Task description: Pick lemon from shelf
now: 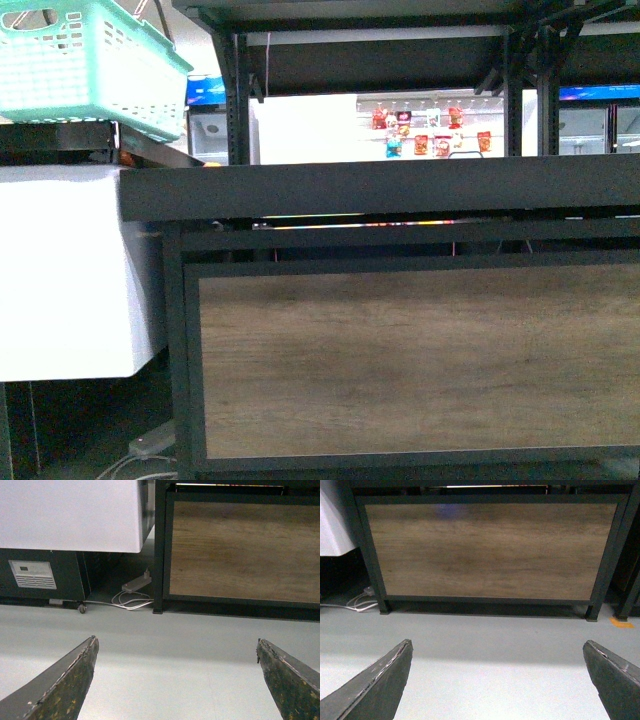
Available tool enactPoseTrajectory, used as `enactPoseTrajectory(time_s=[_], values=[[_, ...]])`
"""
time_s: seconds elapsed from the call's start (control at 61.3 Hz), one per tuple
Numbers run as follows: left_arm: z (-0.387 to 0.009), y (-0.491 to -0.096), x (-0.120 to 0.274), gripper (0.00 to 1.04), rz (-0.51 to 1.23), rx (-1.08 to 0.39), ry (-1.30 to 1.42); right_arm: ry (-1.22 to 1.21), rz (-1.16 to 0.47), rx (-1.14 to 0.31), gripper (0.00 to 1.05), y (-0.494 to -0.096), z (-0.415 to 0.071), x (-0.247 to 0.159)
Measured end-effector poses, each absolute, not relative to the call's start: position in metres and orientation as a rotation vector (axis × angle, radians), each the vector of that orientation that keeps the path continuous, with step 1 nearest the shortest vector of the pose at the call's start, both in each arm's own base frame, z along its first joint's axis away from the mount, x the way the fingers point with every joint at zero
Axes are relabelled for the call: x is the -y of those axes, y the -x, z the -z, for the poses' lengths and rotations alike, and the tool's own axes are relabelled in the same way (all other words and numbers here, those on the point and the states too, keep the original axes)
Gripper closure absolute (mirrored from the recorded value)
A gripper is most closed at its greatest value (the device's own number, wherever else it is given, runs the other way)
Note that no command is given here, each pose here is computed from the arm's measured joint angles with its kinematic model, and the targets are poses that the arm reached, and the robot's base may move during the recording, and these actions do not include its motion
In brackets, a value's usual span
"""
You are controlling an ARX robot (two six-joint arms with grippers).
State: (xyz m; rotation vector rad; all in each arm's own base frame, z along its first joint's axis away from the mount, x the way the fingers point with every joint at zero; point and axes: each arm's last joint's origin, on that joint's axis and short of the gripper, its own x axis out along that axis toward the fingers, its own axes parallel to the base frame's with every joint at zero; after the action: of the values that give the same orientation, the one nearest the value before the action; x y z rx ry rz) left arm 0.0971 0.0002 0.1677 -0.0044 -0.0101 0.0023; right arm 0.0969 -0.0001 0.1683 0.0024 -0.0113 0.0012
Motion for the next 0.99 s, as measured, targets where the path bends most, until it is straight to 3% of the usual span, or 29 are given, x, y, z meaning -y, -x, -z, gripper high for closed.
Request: enactPoseTrajectory(time_s=[0.995], values=[[-0.1677,-0.0971,-0.0002,0.08,-0.002,0.01,0.004,-0.003,-0.001,0.011,0.02,-0.0969,-0.1683,0.0001]])
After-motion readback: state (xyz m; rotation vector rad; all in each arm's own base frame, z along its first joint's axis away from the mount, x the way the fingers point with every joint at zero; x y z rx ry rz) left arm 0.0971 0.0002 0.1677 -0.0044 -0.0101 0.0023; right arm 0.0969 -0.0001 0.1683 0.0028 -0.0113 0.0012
